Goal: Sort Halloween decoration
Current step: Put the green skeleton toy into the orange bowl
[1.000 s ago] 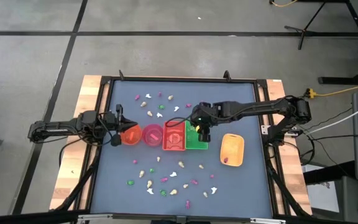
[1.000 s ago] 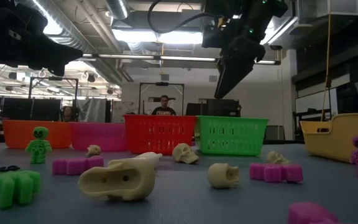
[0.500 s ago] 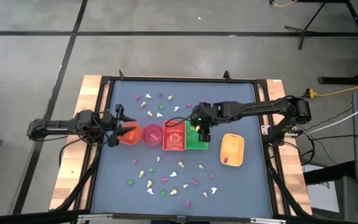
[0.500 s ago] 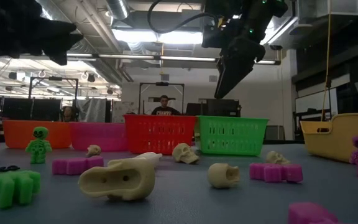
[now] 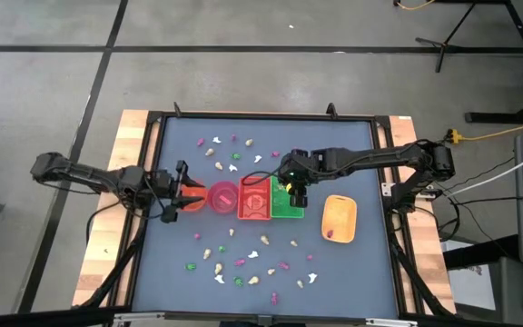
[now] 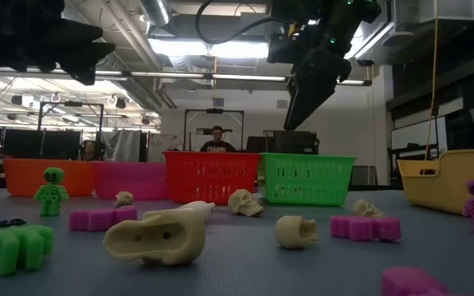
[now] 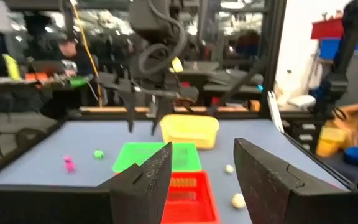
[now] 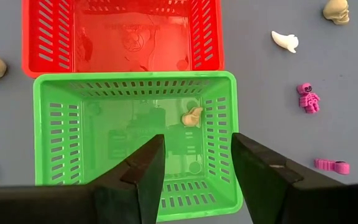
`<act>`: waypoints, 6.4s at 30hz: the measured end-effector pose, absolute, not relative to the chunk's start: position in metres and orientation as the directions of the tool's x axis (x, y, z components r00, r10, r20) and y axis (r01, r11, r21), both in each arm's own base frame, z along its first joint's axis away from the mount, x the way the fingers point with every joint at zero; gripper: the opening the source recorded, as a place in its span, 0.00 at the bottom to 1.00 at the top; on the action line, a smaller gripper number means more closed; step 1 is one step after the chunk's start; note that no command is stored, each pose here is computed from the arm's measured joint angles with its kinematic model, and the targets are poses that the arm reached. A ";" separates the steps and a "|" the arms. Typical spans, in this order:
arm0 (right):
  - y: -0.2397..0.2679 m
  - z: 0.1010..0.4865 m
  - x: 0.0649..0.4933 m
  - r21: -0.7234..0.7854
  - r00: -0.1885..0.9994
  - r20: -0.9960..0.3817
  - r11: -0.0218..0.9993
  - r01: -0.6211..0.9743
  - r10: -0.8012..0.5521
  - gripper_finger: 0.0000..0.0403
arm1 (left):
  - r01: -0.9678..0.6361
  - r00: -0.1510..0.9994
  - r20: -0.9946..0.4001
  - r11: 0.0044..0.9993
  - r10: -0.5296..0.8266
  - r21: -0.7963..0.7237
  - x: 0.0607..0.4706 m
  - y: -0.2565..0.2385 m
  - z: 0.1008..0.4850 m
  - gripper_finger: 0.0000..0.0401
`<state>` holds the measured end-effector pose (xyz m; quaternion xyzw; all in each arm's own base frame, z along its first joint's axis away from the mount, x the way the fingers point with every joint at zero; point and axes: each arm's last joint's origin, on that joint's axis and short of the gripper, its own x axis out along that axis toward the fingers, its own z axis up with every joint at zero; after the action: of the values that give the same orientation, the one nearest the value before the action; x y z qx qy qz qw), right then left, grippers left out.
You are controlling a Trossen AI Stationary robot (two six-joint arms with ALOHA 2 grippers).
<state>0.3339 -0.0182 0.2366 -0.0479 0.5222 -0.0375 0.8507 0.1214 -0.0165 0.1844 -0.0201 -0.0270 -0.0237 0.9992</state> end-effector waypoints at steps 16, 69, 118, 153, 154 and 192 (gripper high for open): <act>-0.018 0.237 0.334 -0.121 0.452 -0.885 0.993 0.014 -0.114 0.46 | 0.224 0.956 -0.179 0.972 -0.233 -0.067 0.159 -0.066 0.200 0.39; -0.018 0.236 0.334 -0.121 0.450 -0.886 0.993 0.013 -0.114 0.46 | 0.167 0.599 -0.706 0.921 -0.379 -0.353 0.129 -0.160 0.111 0.38; -0.018 0.236 0.334 -0.120 0.449 -0.886 0.993 0.013 -0.113 0.46 | 0.159 0.644 -0.710 0.958 -0.285 -0.240 0.130 -0.178 0.103 0.11; -0.018 0.236 0.334 -0.120 0.451 -0.885 0.993 0.013 -0.113 0.46 | -0.106 0.923 -0.373 0.994 0.097 -0.005 0.143 -0.153 0.151 0.11; -0.018 0.236 0.334 -0.120 0.451 -0.885 0.993 0.013 -0.113 0.46 | -0.123 0.927 -0.354 0.992 0.124 0.024 0.145 -0.150 0.155 0.11; -0.018 0.236 0.334 -0.121 0.451 -0.885 0.993 0.014 -0.114 0.46 | -0.386 0.606 -0.599 0.852 0.524 0.354 0.146 -0.064 0.140 0.11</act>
<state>0.3338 -0.0182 0.2365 -0.0479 0.5225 -0.0374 0.8505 0.1464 -0.0641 0.1395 0.0946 0.3630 0.2552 0.8911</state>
